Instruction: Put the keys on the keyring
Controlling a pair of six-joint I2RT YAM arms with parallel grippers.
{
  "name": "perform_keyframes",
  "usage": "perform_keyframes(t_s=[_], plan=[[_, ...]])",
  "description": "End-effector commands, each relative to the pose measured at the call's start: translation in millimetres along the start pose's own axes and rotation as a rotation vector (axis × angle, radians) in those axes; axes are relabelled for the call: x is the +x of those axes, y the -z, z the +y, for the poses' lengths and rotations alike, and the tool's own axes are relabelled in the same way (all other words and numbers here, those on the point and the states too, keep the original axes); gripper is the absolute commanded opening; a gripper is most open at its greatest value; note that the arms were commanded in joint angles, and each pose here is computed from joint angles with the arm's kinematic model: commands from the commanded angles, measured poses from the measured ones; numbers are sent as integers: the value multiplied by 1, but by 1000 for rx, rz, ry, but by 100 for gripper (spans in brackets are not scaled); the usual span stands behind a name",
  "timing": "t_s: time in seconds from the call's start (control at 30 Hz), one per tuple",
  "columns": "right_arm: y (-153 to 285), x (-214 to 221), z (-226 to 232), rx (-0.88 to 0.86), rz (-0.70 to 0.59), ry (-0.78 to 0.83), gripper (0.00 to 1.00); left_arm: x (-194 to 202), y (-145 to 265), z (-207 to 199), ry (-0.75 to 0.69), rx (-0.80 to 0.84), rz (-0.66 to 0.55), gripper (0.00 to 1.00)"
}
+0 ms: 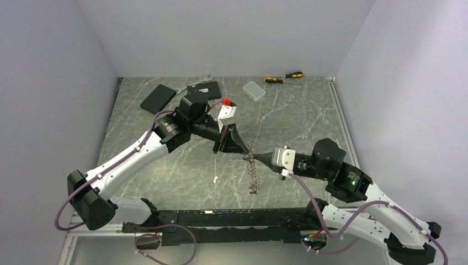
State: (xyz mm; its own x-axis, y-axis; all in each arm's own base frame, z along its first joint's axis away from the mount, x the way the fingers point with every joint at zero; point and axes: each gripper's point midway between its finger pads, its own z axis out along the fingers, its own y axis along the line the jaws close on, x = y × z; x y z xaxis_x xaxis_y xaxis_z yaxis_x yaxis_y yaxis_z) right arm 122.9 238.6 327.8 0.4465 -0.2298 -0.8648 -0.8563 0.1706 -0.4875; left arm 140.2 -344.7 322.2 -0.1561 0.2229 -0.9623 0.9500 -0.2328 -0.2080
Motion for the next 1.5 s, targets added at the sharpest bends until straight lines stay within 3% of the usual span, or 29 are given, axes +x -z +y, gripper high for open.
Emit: perform_keyframes(t_s=[0.0, 0.33, 0.6, 0.8, 0.9, 0.97, 1.0, 1.07, 1.47], plan=[[8, -47, -37, 167, -171, 63, 0, -5, 2, -6, 15, -12, -19, 0], [11, -56, -46, 250, -263, 25, 0, -12, -1, 4, 53, -78, -47, 0], [9, -49, -42, 252, -262, -10, 0, -15, 1, 4, 30, -107, -45, 0], [11, -46, -41, 260, -263, -35, 0, -19, 17, 7, -109, -213, -38, 41], [12, -43, -38, 256, -262, -59, 0, -26, 26, 7, -159, -268, -60, 50], [14, -43, -37, 260, -267, -71, 0, -32, 33, 9, -182, -315, -77, 72], [15, -42, -37, 263, -269, -80, 0, -35, 36, 9, -192, -339, -88, 75], [17, -43, -37, 272, -281, -94, 0, -40, 43, 6, -226, -371, -115, 76], [17, -60, -44, 316, -425, -208, 0, -53, 32, -18, -401, -304, -192, 57]])
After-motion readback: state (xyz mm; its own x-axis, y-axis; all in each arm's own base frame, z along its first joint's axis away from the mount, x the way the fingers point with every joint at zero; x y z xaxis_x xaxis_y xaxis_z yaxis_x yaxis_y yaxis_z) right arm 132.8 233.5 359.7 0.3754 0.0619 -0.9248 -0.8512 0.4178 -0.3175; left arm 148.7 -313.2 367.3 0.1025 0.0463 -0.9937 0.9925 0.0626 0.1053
